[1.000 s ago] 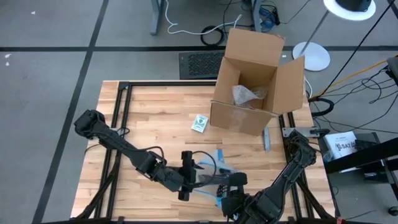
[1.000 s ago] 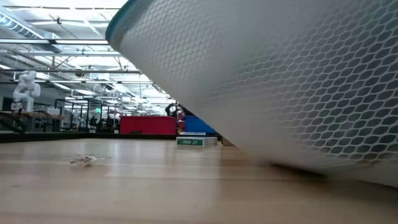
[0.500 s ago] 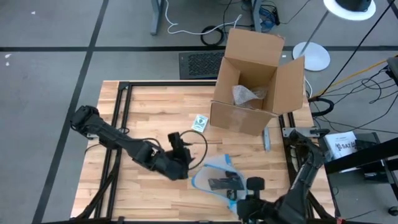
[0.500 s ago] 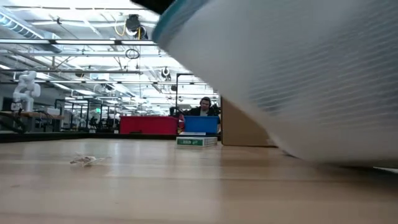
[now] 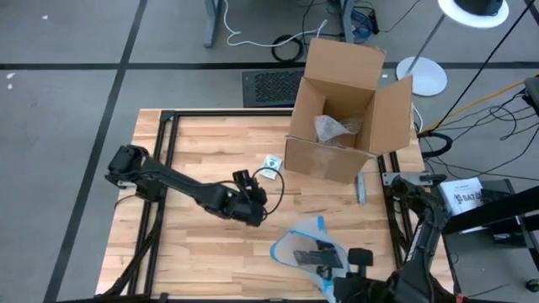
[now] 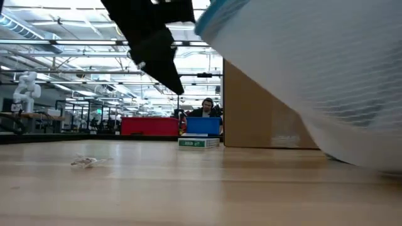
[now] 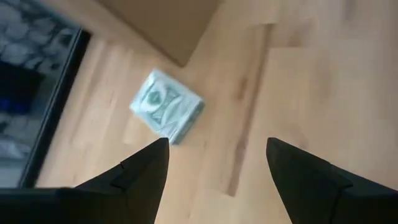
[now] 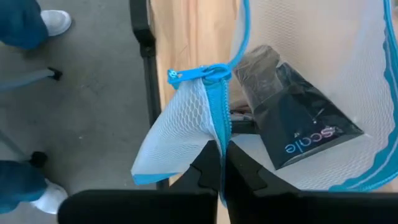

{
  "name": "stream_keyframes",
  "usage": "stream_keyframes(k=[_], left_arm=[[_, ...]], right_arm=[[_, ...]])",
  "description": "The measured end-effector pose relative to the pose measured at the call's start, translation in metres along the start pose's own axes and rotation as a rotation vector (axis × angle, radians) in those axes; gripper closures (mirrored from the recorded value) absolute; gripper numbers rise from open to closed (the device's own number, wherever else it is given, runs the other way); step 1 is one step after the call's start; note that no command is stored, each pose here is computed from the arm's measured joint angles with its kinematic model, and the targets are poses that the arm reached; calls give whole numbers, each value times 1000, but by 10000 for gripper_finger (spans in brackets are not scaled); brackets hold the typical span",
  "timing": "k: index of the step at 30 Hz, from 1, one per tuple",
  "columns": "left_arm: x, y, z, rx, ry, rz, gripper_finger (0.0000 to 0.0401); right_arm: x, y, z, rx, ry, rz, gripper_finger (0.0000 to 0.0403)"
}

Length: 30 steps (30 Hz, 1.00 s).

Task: Unpack boxes
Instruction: Put the game card into the transparent zip bag

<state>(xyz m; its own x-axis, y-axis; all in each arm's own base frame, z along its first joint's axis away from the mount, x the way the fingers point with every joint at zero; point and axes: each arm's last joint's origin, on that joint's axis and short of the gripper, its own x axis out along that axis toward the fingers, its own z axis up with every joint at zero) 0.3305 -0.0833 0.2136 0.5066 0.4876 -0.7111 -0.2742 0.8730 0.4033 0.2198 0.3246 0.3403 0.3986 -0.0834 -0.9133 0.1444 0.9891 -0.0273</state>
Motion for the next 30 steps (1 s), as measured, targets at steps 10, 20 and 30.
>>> stream_keyframes(k=[10,20,30], left_arm=[[65,38,9,-411,56,54,127],[130,59,2,-628,156,-64,115],[135,64,8,-673,134,-57,33]], right_arm=[[-3,4,-7,17,-3,8,403],[-5,5,-10,10,-25,2,403],[-5,5,-10,1,-28,1,403]])
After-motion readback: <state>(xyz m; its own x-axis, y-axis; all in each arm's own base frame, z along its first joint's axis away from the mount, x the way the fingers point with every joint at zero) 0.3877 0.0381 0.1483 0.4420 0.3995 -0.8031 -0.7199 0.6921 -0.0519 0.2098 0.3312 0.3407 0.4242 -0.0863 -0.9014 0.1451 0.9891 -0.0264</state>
